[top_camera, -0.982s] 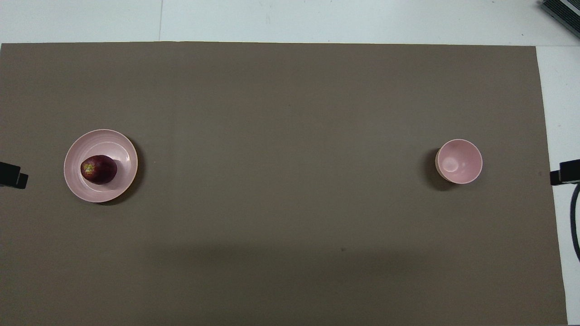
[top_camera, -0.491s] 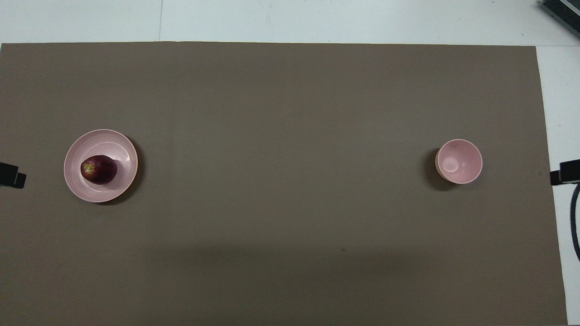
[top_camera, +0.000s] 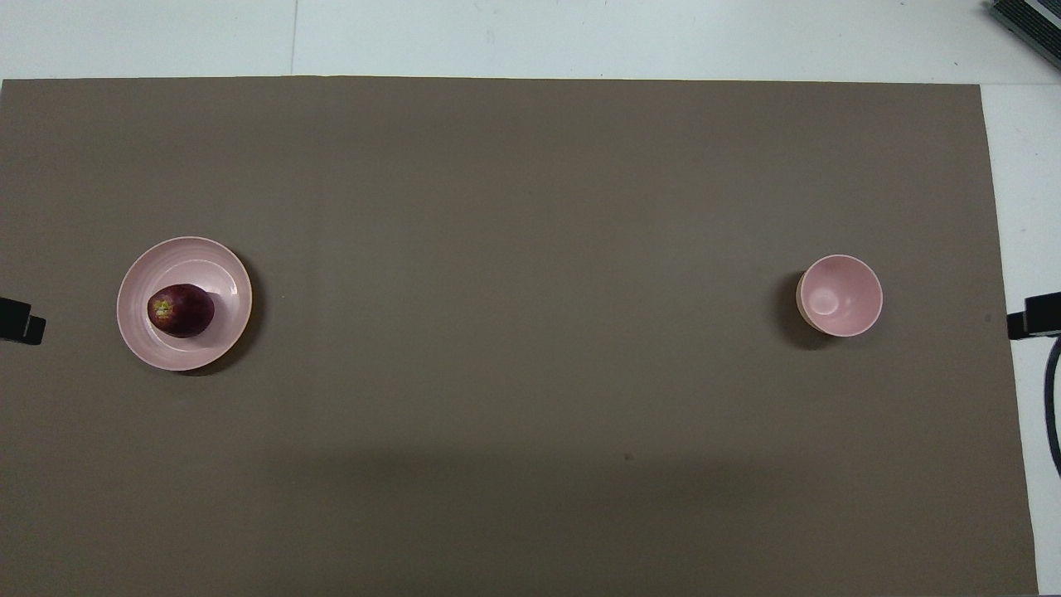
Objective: Move apple from plate to bowl
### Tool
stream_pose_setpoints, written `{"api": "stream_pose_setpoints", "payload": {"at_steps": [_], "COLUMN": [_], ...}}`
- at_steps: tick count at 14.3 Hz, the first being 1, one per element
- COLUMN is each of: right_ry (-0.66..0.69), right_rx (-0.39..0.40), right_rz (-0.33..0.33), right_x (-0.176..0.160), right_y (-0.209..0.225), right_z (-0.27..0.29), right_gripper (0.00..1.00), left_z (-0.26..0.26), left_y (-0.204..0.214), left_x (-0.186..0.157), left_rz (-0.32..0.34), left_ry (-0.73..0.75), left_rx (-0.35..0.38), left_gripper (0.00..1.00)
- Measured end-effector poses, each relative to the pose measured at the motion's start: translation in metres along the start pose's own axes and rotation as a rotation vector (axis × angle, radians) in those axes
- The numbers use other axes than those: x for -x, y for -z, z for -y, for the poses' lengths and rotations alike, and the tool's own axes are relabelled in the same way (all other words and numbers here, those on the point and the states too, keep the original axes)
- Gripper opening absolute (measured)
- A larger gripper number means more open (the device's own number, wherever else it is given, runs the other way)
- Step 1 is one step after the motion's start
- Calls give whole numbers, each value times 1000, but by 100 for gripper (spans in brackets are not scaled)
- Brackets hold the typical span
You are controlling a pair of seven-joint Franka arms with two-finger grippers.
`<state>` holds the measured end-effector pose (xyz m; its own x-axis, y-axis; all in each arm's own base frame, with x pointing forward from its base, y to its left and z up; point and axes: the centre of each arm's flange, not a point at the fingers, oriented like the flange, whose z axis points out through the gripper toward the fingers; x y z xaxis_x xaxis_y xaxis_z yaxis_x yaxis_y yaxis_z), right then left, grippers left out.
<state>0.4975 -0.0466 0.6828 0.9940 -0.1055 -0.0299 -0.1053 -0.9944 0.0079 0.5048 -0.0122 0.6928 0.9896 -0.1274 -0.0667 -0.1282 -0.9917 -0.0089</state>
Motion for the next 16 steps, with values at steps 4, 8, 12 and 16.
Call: {"api": "stream_pose_setpoints", "payload": {"at_steps": [4,8,12,16], "right_ry": [0,-1,-1,-2], "right_rx": [0,0,0,0], "right_rz": [0,0,1,1], "right_x": [0,0,0,0], "right_y": [0,0,0,0], "right_z": [0,0,-1,-1], "right_gripper": [100,100,100,100], "left_z": [0,0,-1,-3], "left_y": [0,1,0,-7], "left_x": [0,1,0,-6], "left_rz": [0,-1,-1,-29], "left_ry": [1,0,-1,-6], "left_rx": [0,0,2,21], "left_gripper": [100,100,100,100]}}
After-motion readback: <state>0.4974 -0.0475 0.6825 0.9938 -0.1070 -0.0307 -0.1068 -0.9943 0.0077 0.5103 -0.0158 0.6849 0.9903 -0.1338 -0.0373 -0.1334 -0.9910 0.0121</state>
